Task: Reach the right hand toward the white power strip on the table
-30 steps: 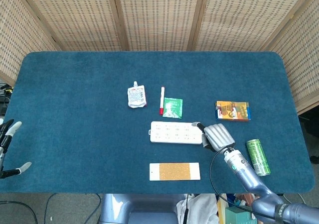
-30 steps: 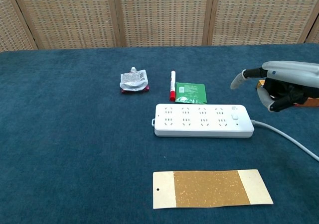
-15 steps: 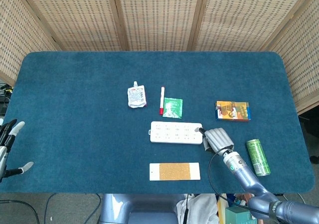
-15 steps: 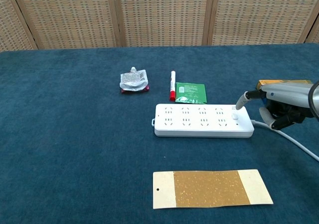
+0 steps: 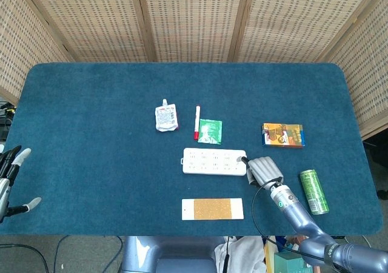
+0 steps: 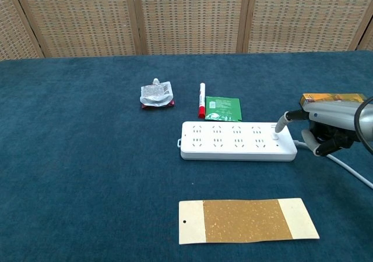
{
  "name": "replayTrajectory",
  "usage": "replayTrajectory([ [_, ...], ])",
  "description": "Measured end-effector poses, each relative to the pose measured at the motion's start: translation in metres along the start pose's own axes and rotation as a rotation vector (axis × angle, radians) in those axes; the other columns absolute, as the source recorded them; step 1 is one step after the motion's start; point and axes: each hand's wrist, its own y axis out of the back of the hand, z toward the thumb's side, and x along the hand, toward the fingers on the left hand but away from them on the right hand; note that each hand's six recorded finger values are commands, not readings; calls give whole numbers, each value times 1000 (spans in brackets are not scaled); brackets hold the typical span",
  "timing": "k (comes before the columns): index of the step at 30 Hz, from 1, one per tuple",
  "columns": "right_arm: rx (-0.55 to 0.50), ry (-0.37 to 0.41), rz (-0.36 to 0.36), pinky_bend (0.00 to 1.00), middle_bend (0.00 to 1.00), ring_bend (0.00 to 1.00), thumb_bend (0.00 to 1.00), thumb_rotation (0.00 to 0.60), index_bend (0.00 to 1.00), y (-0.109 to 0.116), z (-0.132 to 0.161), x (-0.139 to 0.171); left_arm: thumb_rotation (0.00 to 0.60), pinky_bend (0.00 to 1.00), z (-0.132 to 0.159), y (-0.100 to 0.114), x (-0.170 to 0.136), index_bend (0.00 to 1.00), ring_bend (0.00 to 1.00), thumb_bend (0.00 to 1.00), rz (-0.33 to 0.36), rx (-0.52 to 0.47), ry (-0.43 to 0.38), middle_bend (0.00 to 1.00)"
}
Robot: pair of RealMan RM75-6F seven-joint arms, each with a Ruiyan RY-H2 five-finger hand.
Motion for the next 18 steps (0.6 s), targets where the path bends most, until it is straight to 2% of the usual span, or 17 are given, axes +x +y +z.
replayTrajectory([
  [18,19,-2,42,1000,918,982,853,600,215,-13,3,-4,600,0,0,0,0,0,0,0,2,0,-3,0],
])
